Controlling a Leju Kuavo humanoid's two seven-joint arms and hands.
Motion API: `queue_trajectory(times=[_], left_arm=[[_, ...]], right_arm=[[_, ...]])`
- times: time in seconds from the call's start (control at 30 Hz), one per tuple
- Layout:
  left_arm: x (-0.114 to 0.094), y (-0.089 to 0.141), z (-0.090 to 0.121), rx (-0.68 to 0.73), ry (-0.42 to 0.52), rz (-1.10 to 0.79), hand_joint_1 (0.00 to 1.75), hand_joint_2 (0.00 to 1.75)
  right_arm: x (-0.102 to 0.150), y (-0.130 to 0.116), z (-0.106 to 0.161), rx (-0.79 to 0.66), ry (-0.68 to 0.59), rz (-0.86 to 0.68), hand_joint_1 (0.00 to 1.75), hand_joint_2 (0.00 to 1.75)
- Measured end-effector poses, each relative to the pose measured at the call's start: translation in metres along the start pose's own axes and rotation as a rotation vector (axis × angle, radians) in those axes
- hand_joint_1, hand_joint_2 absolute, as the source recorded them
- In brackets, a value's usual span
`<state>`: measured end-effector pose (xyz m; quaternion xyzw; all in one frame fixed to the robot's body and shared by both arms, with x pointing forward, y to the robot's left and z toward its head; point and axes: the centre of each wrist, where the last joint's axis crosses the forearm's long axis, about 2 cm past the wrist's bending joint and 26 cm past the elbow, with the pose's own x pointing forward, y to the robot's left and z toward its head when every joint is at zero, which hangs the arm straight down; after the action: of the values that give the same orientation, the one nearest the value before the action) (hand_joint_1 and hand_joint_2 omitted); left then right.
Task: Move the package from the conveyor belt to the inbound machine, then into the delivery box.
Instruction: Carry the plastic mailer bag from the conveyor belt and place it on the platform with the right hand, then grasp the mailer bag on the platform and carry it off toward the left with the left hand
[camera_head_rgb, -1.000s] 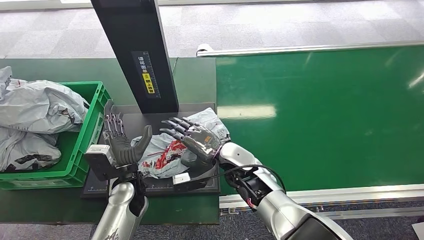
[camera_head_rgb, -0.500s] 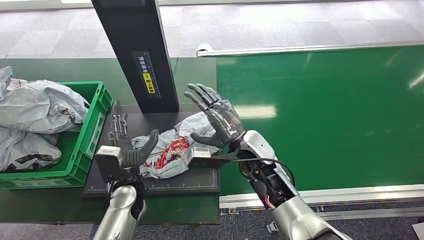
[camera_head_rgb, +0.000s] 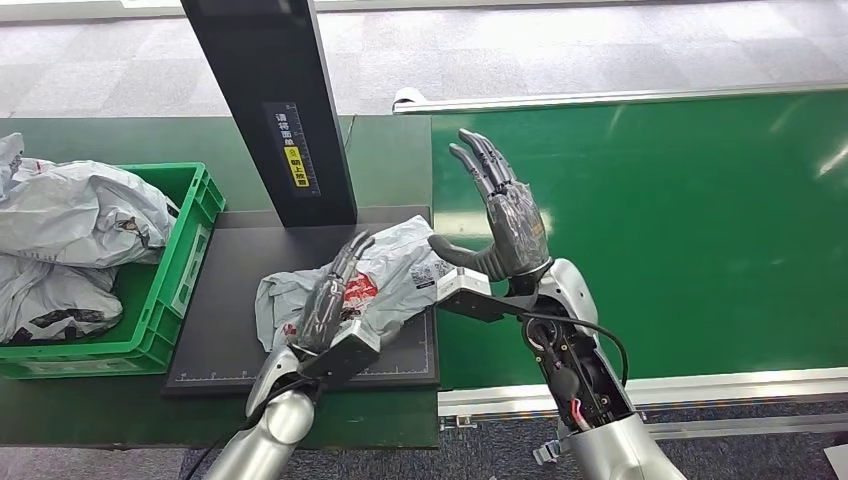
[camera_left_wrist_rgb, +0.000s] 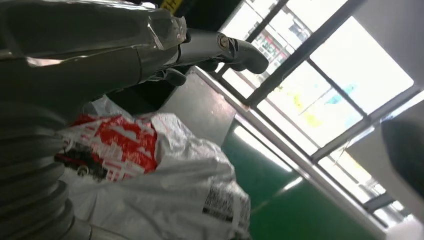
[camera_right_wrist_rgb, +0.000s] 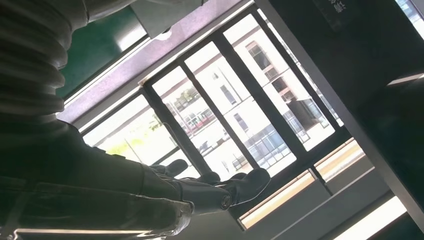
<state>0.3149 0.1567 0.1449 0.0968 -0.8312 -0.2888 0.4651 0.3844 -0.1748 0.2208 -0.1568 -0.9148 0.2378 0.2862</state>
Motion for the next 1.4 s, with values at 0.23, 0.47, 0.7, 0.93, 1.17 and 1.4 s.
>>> queue_trajectory(times=[0.23, 0.47, 0.7, 0.93, 1.17, 1.4], left_arm=[[-0.011, -0.023, 0.001, -0.299, 0.113, -0.065, 0.00, 1.75], [-0.021, -0.031, -0.001, -0.428, 0.153, -0.064, 0.00, 1.75], [-0.026, -0.034, -0.004, -0.470, 0.168, -0.064, 0.00, 1.75], [-0.027, -0.034, -0.005, -0.475, 0.171, -0.065, 0.00, 1.75], [-0.027, -0.034, -0.006, -0.483, 0.171, -0.064, 0.02, 1.75], [-0.029, -0.033, -0.010, -0.488, 0.162, -0.034, 1.68, 1.75]], right_arm=[[0.002, -0.003, -0.002, -0.009, -0.008, 0.019, 0.00, 1.75], [0.002, -0.003, -0.002, -0.016, 0.004, 0.024, 0.00, 1.75], [0.003, -0.003, -0.003, -0.021, 0.008, 0.023, 0.00, 1.75], [0.003, -0.003, -0.003, -0.022, 0.008, 0.023, 0.00, 1.75], [0.003, -0.003, -0.003, -0.021, 0.008, 0.024, 0.00, 1.75], [0.002, -0.004, -0.003, -0.017, 0.012, 0.036, 0.00, 1.75]])
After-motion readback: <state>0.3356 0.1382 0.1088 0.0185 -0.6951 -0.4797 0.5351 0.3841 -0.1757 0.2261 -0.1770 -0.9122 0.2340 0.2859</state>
